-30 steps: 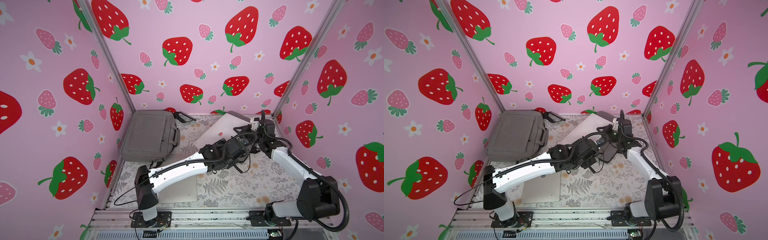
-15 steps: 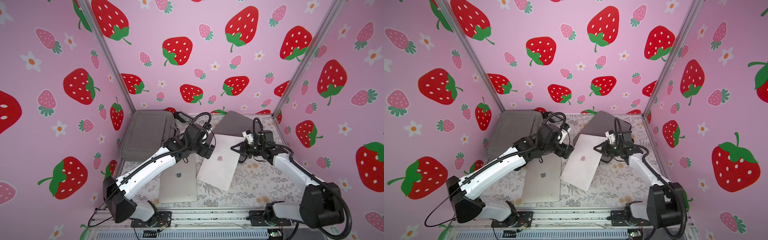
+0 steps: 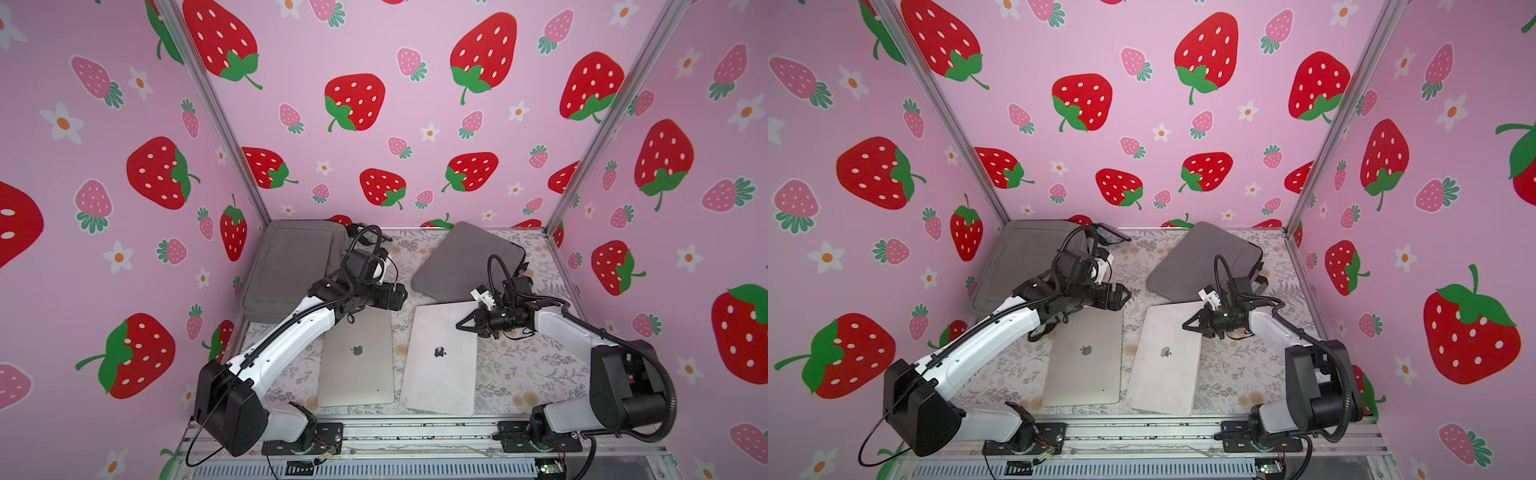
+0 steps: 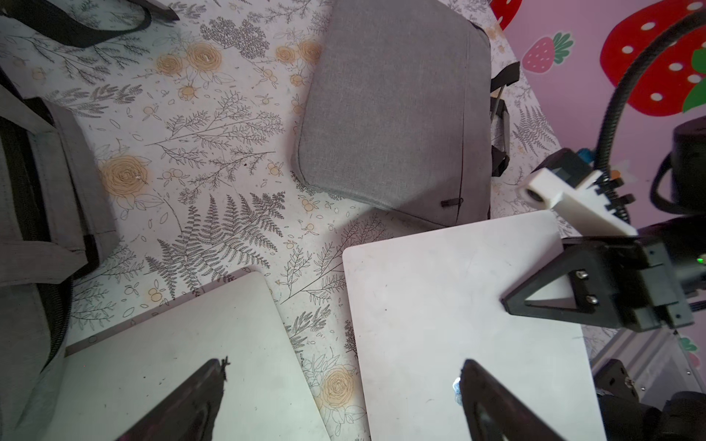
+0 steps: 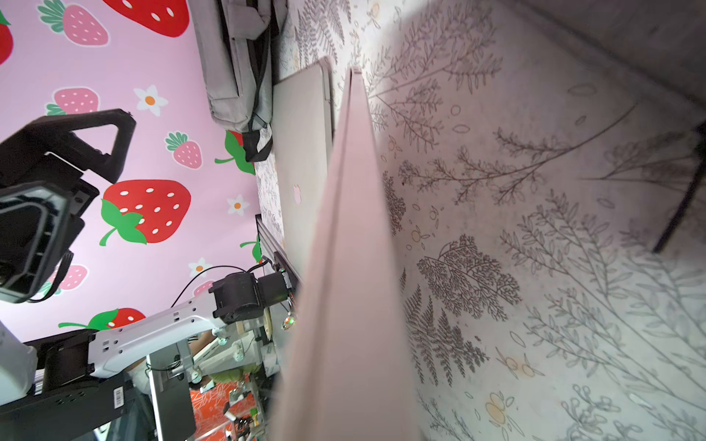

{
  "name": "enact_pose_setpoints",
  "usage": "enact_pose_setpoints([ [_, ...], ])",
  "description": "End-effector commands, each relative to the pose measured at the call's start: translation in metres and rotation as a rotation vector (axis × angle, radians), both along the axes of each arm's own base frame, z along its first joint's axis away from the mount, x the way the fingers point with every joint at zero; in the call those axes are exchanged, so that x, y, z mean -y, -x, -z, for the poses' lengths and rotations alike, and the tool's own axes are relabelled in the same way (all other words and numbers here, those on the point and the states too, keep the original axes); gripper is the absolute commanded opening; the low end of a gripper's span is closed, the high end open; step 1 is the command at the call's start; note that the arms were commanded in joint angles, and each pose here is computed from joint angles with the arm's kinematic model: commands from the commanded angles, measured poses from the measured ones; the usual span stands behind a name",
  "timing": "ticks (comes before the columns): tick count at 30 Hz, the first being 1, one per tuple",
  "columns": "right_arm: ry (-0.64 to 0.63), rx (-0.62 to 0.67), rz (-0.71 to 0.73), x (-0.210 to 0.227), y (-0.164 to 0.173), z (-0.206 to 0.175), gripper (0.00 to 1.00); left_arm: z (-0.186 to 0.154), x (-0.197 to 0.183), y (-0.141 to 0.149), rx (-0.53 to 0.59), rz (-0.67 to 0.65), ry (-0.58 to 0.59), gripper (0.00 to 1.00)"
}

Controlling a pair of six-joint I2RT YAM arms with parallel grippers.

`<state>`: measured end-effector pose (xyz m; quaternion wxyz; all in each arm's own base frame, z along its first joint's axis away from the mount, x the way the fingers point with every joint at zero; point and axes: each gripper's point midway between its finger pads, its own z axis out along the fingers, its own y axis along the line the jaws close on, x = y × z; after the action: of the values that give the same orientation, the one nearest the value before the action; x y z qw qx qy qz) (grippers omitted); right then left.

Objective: Open the zippered laptop bag and take out the laptop
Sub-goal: Place the laptop at the center of the board.

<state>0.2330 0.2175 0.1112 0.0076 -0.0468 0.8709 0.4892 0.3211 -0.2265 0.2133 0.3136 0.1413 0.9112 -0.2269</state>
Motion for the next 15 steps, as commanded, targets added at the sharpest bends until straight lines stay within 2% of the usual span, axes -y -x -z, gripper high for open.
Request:
enact_pose_setpoints([
  [1,-0.078,0.035,-0.092,-0.015,0.002,-0.017,0.00,-0.001,0.007,-0.003,-0.016,0.006,0.060,0.97],
  [15,-0.079,0.064,-0.092,-0.036,-0.032,0.005,0.00,0.012,0.009,-0.002,-0.054,0.028,0.046,0.96],
])
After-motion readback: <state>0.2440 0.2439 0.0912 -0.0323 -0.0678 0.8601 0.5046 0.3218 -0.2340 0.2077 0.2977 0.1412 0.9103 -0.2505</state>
